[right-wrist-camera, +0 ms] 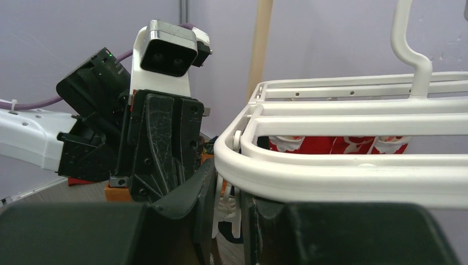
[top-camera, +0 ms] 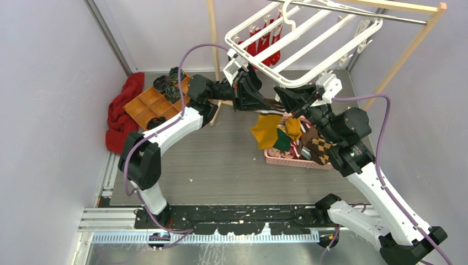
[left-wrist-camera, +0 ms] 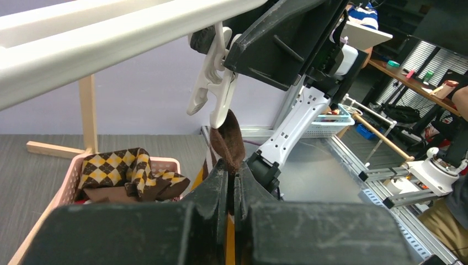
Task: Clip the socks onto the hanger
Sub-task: Clamp the sock onto the hanger.
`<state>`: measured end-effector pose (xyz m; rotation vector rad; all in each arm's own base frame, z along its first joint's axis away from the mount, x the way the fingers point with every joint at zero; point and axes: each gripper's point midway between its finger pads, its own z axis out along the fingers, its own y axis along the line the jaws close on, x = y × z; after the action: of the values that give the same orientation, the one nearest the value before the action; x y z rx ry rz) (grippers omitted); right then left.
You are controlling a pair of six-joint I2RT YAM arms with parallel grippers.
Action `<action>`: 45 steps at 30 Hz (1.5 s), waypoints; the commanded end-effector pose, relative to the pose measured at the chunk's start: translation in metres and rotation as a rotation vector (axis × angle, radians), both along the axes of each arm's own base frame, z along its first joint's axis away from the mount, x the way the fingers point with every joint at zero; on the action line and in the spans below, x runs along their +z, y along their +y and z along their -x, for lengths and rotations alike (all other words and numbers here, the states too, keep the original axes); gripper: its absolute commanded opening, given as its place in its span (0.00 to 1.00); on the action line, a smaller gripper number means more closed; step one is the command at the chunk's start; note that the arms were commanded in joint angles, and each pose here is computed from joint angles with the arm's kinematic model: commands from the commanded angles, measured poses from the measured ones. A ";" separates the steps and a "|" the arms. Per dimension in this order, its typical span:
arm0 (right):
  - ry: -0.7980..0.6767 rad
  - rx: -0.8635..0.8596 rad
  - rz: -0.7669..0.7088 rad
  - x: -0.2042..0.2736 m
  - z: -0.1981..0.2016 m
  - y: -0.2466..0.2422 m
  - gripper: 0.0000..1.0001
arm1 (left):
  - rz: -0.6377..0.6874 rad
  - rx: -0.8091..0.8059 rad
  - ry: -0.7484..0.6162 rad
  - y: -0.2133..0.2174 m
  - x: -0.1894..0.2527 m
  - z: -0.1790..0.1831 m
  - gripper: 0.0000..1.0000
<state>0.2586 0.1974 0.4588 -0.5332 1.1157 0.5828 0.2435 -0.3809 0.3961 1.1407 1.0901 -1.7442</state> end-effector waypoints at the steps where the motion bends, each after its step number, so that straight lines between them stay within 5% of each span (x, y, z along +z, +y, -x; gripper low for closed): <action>1: -0.049 0.023 -0.019 0.019 0.013 -0.002 0.12 | 0.054 -0.023 -0.087 0.008 0.025 0.009 0.00; 45: -0.046 0.062 -0.017 0.018 0.017 0.003 0.11 | 0.034 -0.121 -0.069 0.002 0.020 0.013 0.00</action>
<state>0.2550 0.1987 0.4589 -0.5497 1.1105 0.5908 0.2359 -0.3812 0.3976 1.2190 1.0519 -1.8289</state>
